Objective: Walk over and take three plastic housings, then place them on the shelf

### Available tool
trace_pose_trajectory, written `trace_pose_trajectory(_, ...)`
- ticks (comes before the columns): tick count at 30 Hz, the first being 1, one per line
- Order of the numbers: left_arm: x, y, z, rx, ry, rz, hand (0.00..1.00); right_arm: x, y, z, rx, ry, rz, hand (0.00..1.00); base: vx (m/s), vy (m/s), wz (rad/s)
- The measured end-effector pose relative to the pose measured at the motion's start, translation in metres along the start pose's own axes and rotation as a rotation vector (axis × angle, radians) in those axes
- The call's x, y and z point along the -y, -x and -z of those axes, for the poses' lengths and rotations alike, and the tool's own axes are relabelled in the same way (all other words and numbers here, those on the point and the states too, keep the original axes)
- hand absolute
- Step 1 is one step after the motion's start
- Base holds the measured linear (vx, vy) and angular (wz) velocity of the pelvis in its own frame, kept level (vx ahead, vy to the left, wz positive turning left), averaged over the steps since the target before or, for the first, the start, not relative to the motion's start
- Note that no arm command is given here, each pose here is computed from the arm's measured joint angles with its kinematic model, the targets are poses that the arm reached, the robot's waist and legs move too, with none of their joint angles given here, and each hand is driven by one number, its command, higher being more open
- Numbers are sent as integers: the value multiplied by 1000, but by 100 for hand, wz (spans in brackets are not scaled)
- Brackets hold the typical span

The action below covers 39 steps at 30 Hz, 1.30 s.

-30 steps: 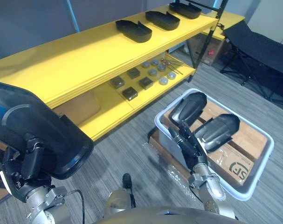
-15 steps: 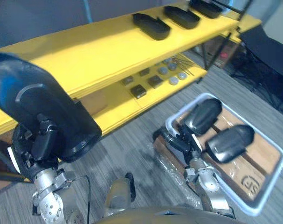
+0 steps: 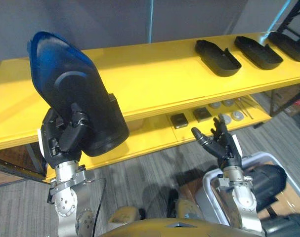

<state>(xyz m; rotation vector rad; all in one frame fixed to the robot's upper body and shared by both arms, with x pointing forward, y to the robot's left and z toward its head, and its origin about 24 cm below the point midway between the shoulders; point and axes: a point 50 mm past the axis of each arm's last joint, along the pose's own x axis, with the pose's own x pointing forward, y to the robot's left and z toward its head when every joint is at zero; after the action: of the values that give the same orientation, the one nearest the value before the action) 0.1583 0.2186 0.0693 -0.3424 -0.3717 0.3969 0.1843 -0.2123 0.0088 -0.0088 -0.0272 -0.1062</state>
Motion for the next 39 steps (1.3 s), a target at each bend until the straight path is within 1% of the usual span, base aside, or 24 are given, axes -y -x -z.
trace_pose_trajectory(2,-2,4,2,-18,-8,-5,0,6,1,-3,17,-8,17,100,352,-137,36)
trace_pose_trajectory(5,3,-3,12,-30,8,9,0,25,-1,-14,72,9,100,100,386,-121,37)
trace_pose_trajectory(6,7,-7,12,-19,20,24,0,33,-4,-23,132,18,137,100,340,-65,15)
trace_pose_trajectory(7,12,-10,11,-5,25,51,0,38,-9,-34,186,20,170,100,396,-3,10)
trace_pose_trajectory(9,20,-13,11,11,10,109,0,44,-15,-44,235,32,217,100,316,139,-7)
trace_pose_trajectory(11,29,-13,9,17,-16,173,0,49,-21,-54,271,61,220,100,307,271,-51)
trace_pose_trajectory(12,33,-18,5,30,-53,227,0,45,-25,-57,291,55,224,100,295,272,-57)
trace_pose_trajectory(13,36,-21,5,28,-58,250,0,44,-26,-58,299,52,225,100,241,221,-32)
trace_pose_trajectory(15,45,-30,5,2,-76,354,0,40,-26,-58,313,21,235,100,171,177,-18)
trace_pose_trajectory(19,47,-31,10,-84,-107,444,0,26,-20,-57,322,-35,246,100,101,89,-21)
trace_pose_trajectory(22,58,-33,21,-203,-63,502,0,22,-8,-55,310,-32,268,100,35,5,-15)
trace_pose_trajectory(24,59,-32,27,-273,-41,511,0,22,2,-52,289,-16,283,100,19,6,-28)
trace_pose_trajectory(26,59,-33,30,-310,-18,498,0,24,12,-48,264,-12,300,100,12,19,-39)
trace_pose_trajectory(29,61,-51,36,-330,30,443,0,33,26,-41,211,16,331,100,-19,26,-37)
trace_pose_trajectory(31,61,-70,41,-327,53,351,0,36,32,-35,177,30,349,100,-52,23,-39)
trace_pose_trajectory(33,57,-82,44,-325,41,282,0,39,33,-27,147,31,368,100,-85,14,-30)
trace_pose_trajectory(35,55,-93,45,-325,69,225,0,44,37,-17,100,48,376,100,-107,10,-24)
trace_pose_trajectory(37,50,-105,46,-329,55,168,0,46,40,-4,33,79,364,100,-106,-6,-19)
trace_pose_trajectory(39,39,-118,49,-342,62,77,0,46,47,12,-47,78,342,100,-135,-29,-8)
